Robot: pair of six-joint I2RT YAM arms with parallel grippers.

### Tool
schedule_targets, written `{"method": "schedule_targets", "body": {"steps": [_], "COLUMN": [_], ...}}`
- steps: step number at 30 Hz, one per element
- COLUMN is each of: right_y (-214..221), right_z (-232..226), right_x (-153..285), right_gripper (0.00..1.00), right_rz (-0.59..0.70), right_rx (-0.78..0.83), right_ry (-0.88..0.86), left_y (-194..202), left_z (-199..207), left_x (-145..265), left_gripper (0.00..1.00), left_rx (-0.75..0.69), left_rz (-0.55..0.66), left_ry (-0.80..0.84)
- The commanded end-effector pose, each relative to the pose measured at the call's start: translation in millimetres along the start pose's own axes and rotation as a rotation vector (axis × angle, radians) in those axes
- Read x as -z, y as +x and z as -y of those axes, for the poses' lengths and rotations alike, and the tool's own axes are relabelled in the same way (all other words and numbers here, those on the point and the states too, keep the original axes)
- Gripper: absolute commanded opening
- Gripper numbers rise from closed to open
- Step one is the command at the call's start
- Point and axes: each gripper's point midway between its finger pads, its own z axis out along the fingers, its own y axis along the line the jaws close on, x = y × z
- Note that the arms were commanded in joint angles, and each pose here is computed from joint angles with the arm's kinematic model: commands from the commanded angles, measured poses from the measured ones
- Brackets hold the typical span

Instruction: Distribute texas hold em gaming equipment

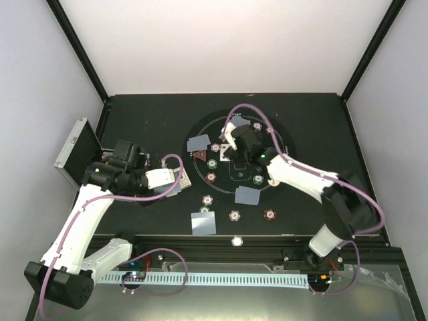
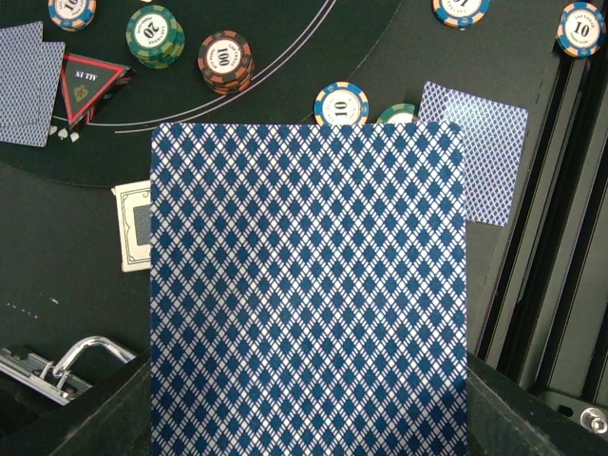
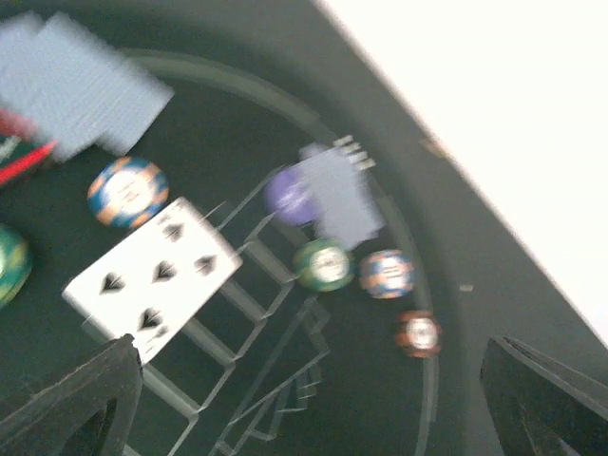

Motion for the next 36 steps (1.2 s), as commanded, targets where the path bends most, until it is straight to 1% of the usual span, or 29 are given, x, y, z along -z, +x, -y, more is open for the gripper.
{"method": "schedule_targets", "body": {"steps": [1, 2, 3, 6, 8, 12, 16, 18, 20, 24, 30, 32, 36], "right_y": [-19, -18, -19, -36, -49, -70, -97, -105, -105, -108, -111, -115, -126], "right_z": [111, 128, 134, 117, 90, 18, -50, -70, -85, -110, -151, -160, -176], "right_x": [67, 80, 85, 96, 105, 123, 161, 177, 182, 193, 198, 199, 201], "right_gripper": [1.00, 1.00, 1.00, 1.00, 1.00, 1.00, 1.00, 1.00, 1.00, 0.98, 0.92, 0.90, 0.89], "right_rz": [0.116, 0.116, 0.117, 0.187, 0.201, 0.117, 0.117, 0.120, 0.084, 0.051, -0.008, -0.022, -0.044], "right_rx": [-0.550, -0.634, -0.680, -0.801, -0.870, -1.011, -1.037, -1.058, -1.064, -1.075, -1.099, -1.096, -1.066], "right_ry": [0.364, 0.390, 0.340, 0.064, -0.138, -0.578, -0.866, -0.976, -1.023, -1.126, -1.295, -1.325, -1.360], "left_y": [-13, -14, -15, -16, -13, -9, -9, -10, -11, -13, -12, -11, -10], "left_z": [-1, 0, 0, 2, 3, 6, 8, 10, 11, 11, 14, 15, 15], "left_x": [12, 13, 15, 17, 16, 14, 14, 15, 16, 17, 14, 14, 13], "left_gripper": [0.02, 0.02, 0.02, 0.02, 0.01, 0.02, 0.01, 0.02, 0.02, 0.01, 0.02, 0.01, 0.02], "left_rx": [-0.002, -0.002, -0.005, -0.005, -0.005, -0.010, -0.013, -0.019, -0.027, -0.033, -0.032, -0.036, -0.037], "left_rz": [0.055, 0.062, 0.067, 0.071, 0.063, 0.053, 0.061, 0.069, 0.075, 0.088, 0.091, 0.090, 0.087], "left_ry": [-0.025, -0.026, -0.029, -0.029, -0.025, -0.023, -0.022, -0.020, -0.020, -0.020, -0.002, 0.001, -0.003]}}
